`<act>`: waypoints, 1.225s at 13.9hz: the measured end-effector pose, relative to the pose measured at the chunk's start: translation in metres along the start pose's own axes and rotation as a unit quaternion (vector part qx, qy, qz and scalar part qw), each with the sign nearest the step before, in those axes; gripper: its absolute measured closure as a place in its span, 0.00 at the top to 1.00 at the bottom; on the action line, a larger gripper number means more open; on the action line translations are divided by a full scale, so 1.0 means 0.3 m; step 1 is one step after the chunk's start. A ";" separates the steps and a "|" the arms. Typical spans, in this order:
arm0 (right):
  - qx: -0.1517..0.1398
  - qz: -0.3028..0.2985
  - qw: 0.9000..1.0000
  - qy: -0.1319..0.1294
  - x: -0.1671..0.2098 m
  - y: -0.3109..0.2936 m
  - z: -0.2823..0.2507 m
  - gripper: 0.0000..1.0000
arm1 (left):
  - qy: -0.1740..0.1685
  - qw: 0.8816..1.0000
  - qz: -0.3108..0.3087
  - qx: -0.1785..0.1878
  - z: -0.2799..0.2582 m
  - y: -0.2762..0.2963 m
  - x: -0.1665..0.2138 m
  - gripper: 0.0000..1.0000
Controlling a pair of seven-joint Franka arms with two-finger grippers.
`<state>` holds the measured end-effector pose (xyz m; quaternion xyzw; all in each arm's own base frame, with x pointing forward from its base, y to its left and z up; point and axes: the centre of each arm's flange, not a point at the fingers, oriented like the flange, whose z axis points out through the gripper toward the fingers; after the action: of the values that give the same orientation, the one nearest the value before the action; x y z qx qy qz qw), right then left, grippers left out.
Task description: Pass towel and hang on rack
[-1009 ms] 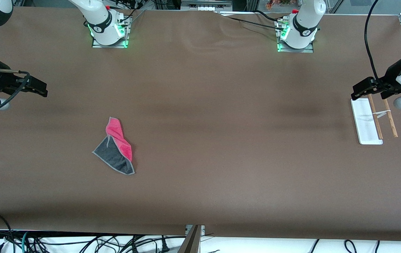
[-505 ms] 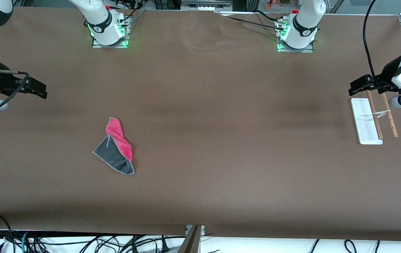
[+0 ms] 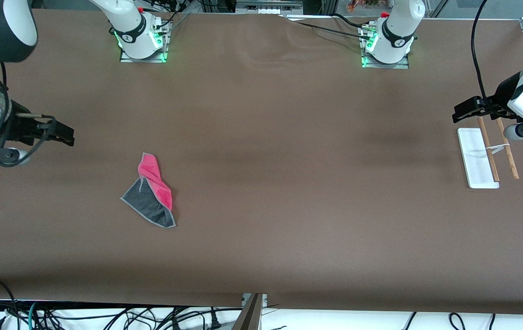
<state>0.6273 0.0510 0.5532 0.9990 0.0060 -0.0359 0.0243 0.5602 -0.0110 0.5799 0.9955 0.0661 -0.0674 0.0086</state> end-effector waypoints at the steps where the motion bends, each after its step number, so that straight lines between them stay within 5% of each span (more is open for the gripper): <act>1: 0.003 0.000 1.000 -0.006 0.020 -0.007 0.040 1.00 | 0.002 1.000 0.000 0.000 -0.002 0.001 0.001 1.00; 17: 0.010 -0.064 0.998 -0.026 0.287 -0.394 0.860 1.00 | 0.003 1.000 -0.010 -0.013 -0.004 0.016 0.001 1.00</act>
<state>0.6930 0.1573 0.2845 0.9955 0.0690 -0.0635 0.0126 0.5613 -0.0156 0.5812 0.9947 0.0774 -0.0638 0.0207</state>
